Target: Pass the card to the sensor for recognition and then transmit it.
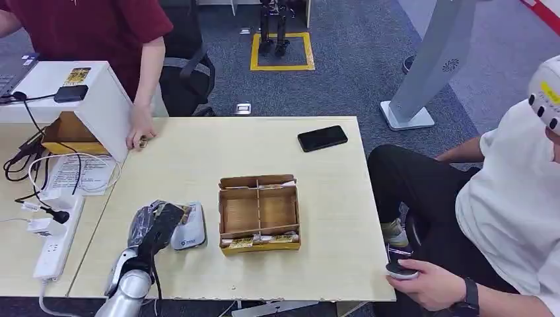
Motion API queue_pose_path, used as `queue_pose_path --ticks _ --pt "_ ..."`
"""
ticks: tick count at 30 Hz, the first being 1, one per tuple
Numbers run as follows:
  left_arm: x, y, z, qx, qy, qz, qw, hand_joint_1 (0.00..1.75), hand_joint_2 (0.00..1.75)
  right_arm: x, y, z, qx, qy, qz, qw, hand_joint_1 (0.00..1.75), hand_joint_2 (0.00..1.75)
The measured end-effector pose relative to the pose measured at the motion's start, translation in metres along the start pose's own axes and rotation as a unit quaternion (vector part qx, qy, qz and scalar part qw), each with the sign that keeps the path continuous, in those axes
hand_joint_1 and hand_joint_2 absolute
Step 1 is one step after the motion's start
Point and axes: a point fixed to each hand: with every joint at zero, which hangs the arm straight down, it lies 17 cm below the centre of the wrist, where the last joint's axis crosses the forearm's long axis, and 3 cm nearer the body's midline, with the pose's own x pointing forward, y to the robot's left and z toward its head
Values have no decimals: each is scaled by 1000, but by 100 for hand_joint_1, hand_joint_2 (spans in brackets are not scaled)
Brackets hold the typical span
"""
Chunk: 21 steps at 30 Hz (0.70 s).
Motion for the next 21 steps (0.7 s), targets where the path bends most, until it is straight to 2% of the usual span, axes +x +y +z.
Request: queue_pose_path --ticks 21 --pt "-17 7 -6 3 23 -118 993 175 175 1 0 0 -1 -4 1 1000 0 175"
